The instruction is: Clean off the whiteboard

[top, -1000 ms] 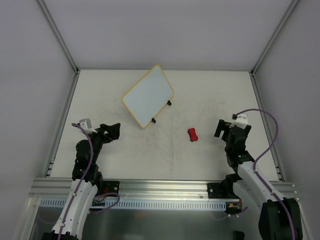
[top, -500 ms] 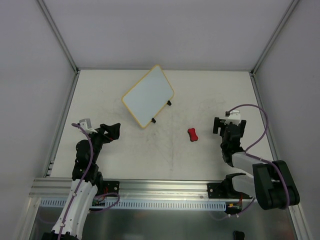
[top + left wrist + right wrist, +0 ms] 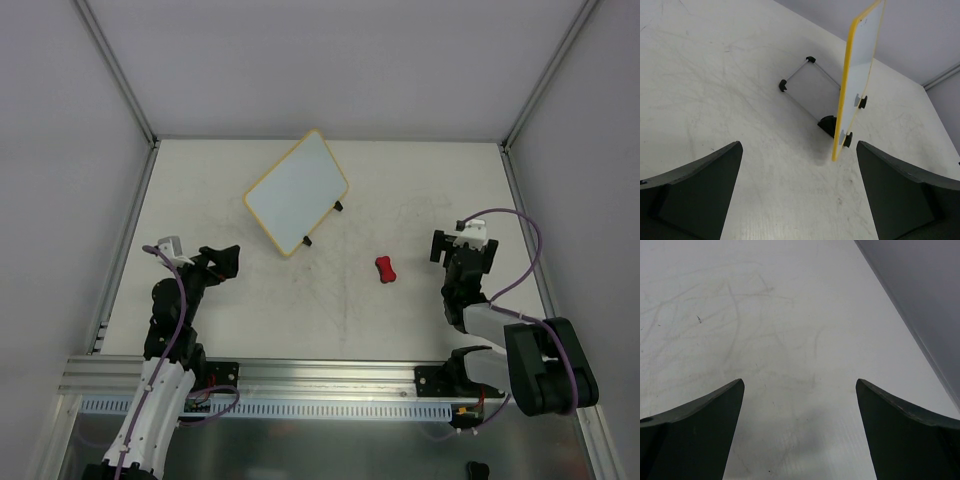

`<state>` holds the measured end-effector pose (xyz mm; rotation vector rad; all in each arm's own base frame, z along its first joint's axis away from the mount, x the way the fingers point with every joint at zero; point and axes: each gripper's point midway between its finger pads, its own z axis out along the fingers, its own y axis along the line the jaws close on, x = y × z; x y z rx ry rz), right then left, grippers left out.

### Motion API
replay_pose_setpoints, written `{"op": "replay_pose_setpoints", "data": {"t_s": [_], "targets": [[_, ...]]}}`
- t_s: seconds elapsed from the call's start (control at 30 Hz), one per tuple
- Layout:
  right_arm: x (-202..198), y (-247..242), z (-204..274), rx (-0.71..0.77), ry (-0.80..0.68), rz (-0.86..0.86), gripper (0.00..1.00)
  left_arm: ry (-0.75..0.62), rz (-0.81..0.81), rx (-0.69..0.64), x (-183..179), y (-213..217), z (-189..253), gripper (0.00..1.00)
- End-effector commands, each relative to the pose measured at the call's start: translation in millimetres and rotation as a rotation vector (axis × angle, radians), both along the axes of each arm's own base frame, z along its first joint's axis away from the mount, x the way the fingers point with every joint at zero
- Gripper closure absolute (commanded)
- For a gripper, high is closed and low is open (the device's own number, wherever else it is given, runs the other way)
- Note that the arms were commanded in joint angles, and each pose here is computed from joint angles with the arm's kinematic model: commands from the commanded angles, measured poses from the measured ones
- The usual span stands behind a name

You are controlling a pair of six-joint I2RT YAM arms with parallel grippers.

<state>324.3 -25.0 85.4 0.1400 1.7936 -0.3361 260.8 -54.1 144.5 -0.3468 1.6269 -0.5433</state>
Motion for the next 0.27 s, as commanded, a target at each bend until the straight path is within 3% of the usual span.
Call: {"op": "replay_pose_setpoints", "data": {"t_s": [0.0, 0.23], "targets": [[7.8, -6.4, 24.9, 0.019, -0.108, -0.049, 0.01, -0.048, 0.020, -0.013, 2.9, 1.9, 24.0, 0.01], [7.6, -6.9, 24.9, 0.019, -0.109, -0.051, 0.01, -0.040, -0.040, 0.002, 4.1, -8.0, 27.6, 0.01]]}}
